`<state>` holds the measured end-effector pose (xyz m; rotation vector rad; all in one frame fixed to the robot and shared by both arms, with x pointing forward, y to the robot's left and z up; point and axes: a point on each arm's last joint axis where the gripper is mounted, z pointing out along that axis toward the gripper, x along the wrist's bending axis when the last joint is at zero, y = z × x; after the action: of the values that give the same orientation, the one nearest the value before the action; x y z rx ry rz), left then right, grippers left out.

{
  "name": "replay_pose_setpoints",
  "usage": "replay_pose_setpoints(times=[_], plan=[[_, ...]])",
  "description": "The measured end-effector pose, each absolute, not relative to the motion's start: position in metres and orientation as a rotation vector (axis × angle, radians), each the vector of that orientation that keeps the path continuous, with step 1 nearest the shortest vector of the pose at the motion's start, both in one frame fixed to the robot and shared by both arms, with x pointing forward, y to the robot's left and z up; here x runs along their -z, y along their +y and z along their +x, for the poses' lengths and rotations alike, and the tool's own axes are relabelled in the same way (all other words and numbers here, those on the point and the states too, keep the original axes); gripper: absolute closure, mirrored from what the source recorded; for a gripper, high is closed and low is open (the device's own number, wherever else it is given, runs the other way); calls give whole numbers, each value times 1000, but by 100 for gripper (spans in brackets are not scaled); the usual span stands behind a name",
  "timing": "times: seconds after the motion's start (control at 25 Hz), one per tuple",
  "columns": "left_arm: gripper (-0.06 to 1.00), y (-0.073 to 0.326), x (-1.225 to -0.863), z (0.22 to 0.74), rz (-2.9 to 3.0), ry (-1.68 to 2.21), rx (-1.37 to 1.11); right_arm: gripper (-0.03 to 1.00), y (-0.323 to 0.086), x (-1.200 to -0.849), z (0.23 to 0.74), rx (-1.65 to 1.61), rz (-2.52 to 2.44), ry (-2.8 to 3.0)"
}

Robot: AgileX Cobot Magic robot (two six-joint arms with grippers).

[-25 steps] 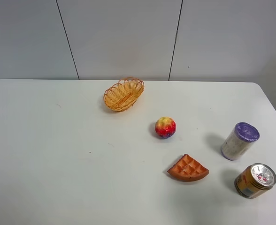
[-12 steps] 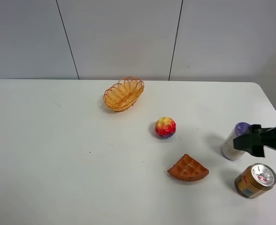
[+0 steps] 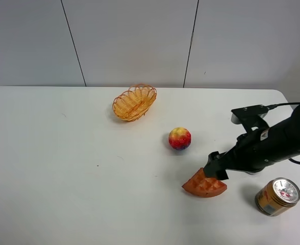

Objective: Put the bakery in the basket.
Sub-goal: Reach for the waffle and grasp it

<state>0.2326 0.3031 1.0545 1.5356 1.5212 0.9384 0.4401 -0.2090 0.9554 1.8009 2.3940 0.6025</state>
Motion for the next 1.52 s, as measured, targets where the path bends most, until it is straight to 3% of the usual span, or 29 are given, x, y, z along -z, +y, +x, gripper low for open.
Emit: replay_pose_setpoints(times=[0.48,1.52], plan=[[-5,303,-1054,233,1536,1521,-939,-2,-181,-910,455,-480,1750,2506],[-5,303,-1054,233,1536,1521,-939,-2,-168,-890,465,-370,1979,2446]])
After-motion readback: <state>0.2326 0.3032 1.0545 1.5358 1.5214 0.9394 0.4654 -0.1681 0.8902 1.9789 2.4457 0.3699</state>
